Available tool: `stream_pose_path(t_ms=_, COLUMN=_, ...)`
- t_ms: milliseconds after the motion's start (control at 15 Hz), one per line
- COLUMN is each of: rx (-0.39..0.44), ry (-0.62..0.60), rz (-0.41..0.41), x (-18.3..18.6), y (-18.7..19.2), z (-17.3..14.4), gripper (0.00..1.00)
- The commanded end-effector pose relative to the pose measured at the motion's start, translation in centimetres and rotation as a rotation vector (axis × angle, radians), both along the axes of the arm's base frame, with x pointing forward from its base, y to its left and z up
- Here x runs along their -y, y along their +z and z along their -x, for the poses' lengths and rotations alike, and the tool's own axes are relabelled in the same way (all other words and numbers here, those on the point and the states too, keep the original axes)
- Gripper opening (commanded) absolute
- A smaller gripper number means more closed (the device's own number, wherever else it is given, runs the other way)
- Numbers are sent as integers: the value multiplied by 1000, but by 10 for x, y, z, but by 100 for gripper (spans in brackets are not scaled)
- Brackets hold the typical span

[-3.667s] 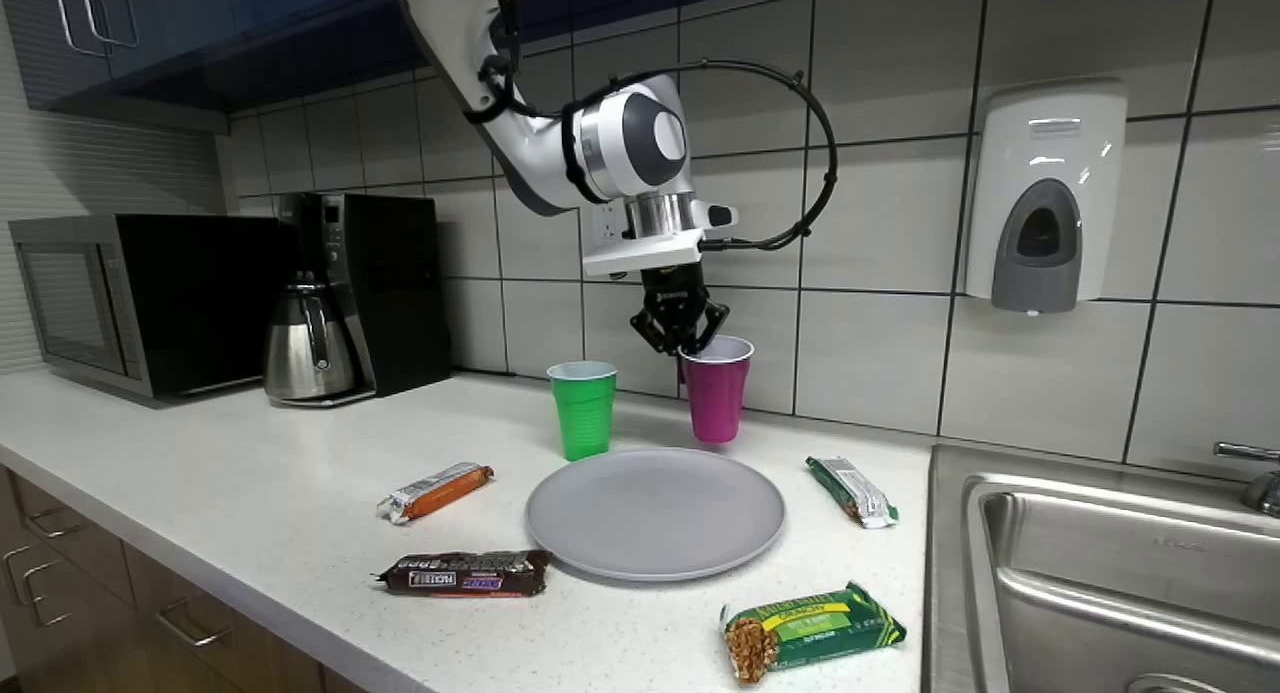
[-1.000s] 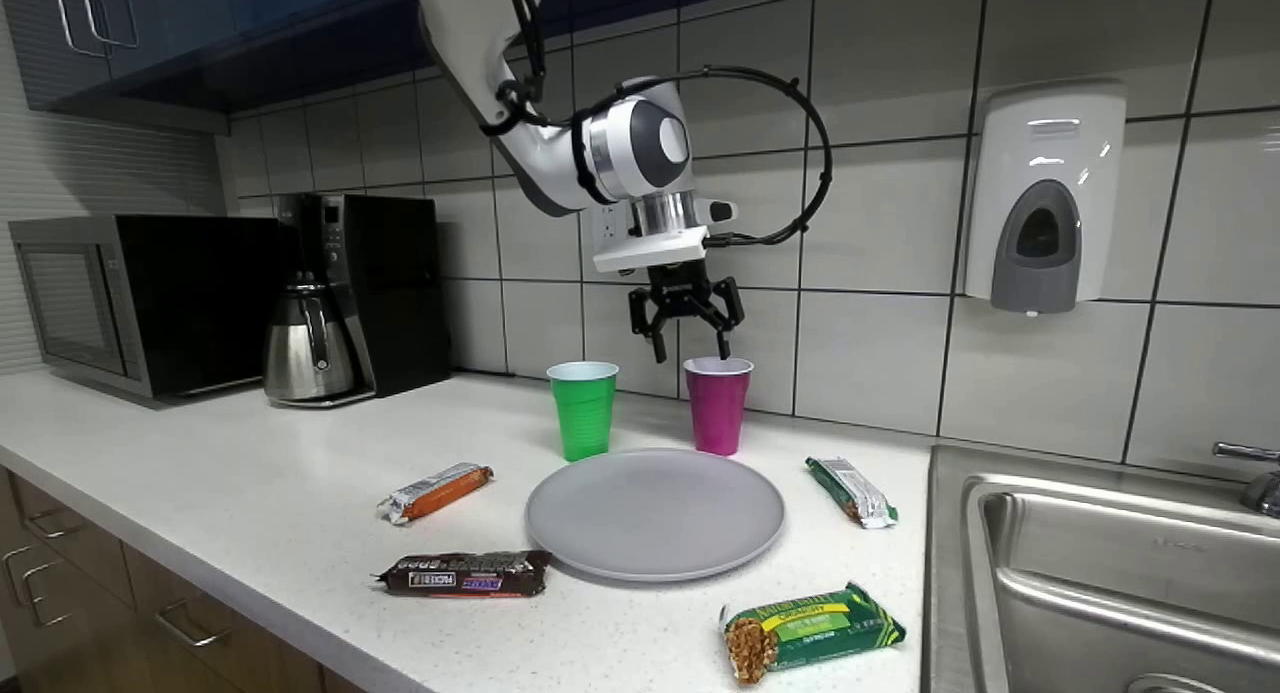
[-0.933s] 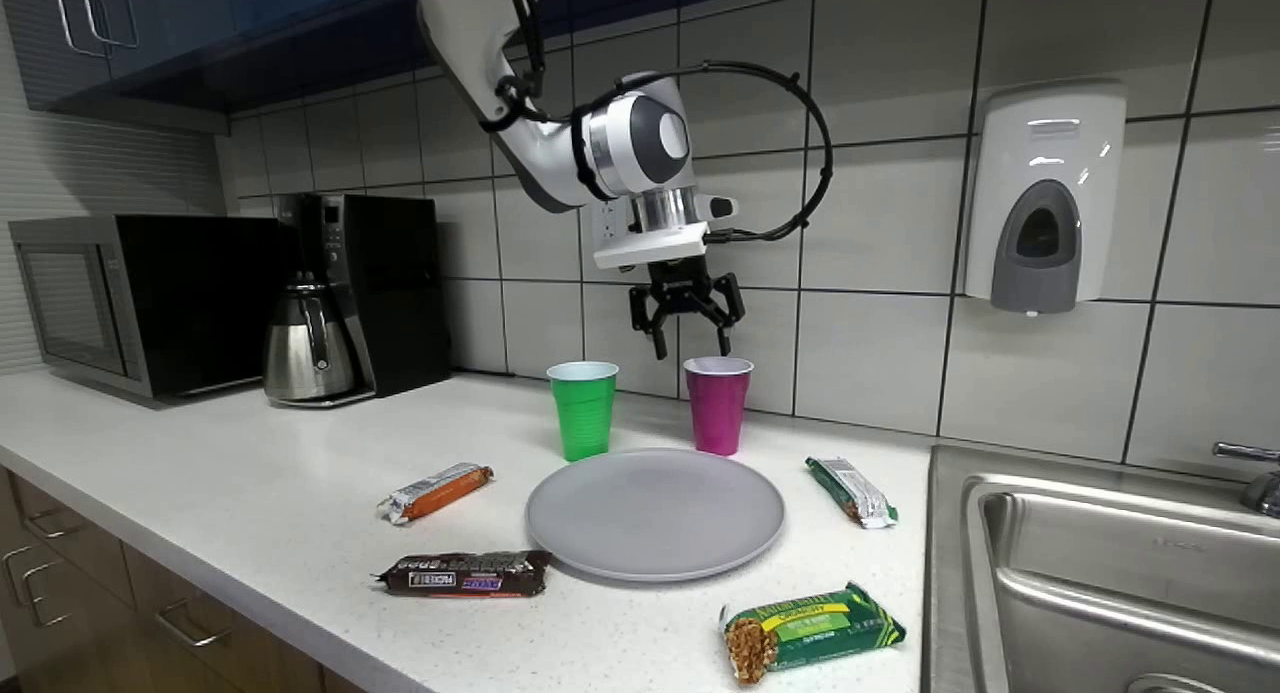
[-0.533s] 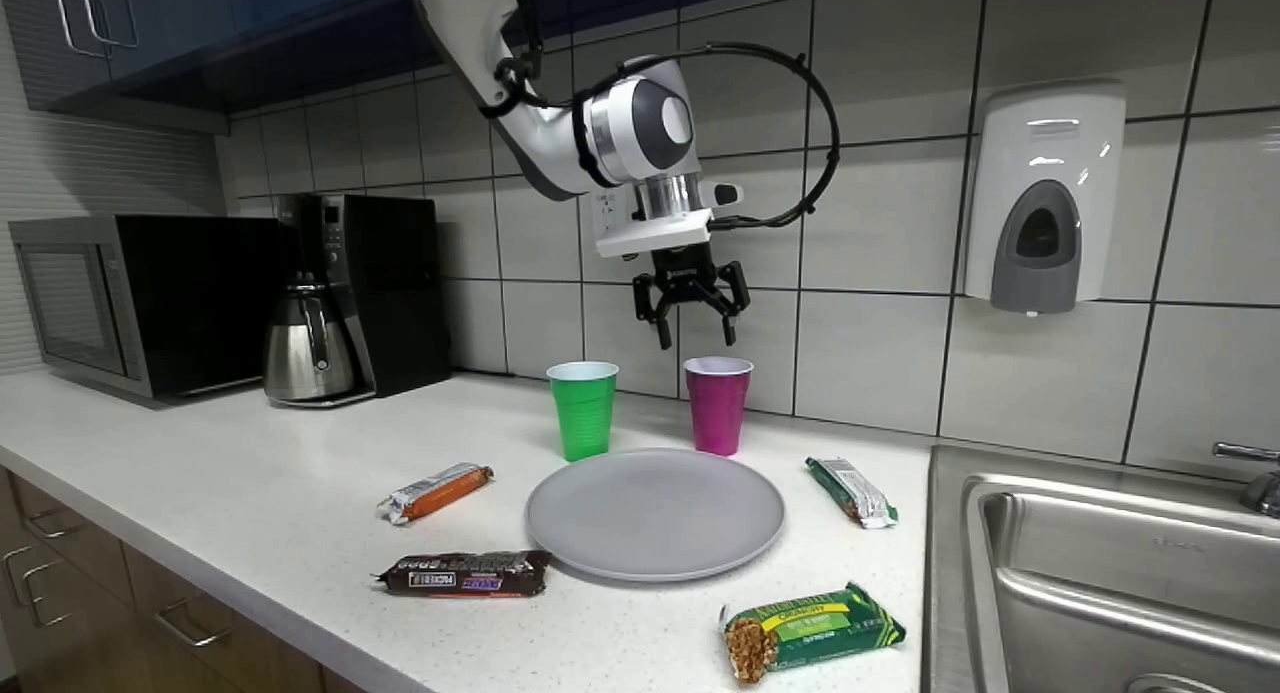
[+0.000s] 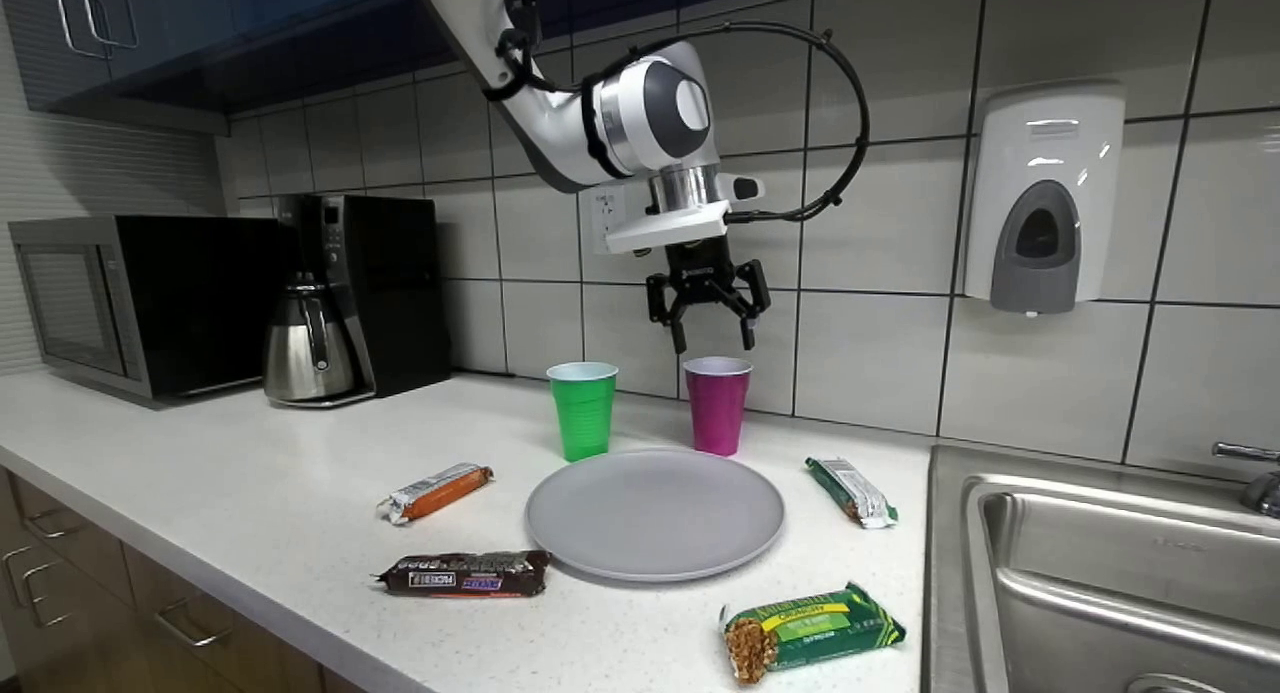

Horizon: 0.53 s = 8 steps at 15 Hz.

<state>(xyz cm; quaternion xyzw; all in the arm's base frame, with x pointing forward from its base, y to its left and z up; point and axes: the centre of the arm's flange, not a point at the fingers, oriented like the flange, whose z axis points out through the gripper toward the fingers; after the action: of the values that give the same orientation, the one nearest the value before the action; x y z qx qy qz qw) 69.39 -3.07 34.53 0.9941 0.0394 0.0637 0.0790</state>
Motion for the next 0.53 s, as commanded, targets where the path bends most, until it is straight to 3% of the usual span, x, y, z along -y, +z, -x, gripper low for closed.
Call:
stream_pose_path(t_ms=0, rx=-18, ry=-26, rz=5, x=25, y=5, z=26, gripper=100)
stream_pose_path(t_ms=467, rx=-57, ry=-109, rz=19, x=67, y=-10, z=38, gripper=100)
